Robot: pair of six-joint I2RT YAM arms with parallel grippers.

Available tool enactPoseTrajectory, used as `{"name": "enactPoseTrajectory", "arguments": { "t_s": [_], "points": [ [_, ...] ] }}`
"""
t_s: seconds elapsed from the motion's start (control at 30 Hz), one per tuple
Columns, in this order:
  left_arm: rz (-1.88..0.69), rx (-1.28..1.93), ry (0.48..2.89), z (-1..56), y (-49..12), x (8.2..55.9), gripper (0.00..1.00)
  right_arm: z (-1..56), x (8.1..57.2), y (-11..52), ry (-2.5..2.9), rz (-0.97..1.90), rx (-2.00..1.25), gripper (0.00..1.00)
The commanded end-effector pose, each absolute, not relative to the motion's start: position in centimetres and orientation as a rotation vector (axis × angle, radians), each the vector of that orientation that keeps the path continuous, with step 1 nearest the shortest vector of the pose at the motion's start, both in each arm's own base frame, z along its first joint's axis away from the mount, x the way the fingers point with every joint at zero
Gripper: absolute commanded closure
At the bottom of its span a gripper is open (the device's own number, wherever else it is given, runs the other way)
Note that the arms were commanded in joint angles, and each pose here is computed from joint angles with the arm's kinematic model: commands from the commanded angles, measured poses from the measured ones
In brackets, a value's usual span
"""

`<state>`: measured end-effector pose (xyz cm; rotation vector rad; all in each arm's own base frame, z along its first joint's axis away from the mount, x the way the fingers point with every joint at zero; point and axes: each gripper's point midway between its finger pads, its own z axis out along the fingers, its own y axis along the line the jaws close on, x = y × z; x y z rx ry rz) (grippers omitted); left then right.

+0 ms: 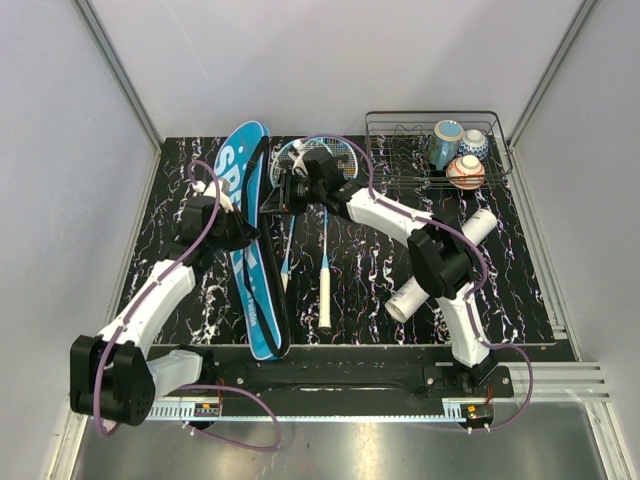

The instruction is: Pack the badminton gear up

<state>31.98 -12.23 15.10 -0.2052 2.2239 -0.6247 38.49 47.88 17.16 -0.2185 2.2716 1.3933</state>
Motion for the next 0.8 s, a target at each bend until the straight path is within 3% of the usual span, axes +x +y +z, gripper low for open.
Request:
{"name": "enactPoseTrajectory", "arguments": {
  "t_s": [0.0, 0.07, 0.43, 0.47, 0.57, 0.6, 0.7, 0.77],
  "points": [
    [-0.691, -0.093, 2.047, 19.8, -12.9, 32.4, 1.00, 20.7, 34.8, 46.5, 2.267, 1.431, -0.434, 0.60],
    [-0.703, -0.089, 2.030, 20.3, -13.0, 32.0, 1.00, 19.3, 34.0, 45.7, 2.299, 1.394, -0.459, 0.55],
    [-0.782, -0.071, 2.005, 21.3, -13.8, 30.9, 1.00, 17.1, 33.8, 46.6, 2.322, 1.356, -0.475, 0.54],
    [-0.775, -0.072, 2.007, 21.4, -13.7, 30.6, 1.00, 17.1, 34.4, 46.8, 2.318, 1.322, -0.473, 0.56],
    [-0.703, -0.106, 2.022, 21.1, -12.5, 30.0, 1.00, 18.8, 35.3, 46.7, 2.273, 1.273, -0.458, 0.83],
    [-0.624, -0.165, 2.031, 20.5, -11.3, 30.3, 1.00, 19.7, 35.2, 46.9, 2.250, 1.276, -0.464, 0.99],
    [-0.440, -0.331, 2.076, 18.7, -8.0, 30.0, 0.98, 22.8, 34.1, 47.8, 2.166, 1.294, -0.496, 1.00],
    [-0.379, -0.417, 2.095, 17.8, -6.9, 29.8, 0.89, 24.7, 33.3, 48.3, 2.113, 1.319, -0.497, 1.00]
  ]
}}
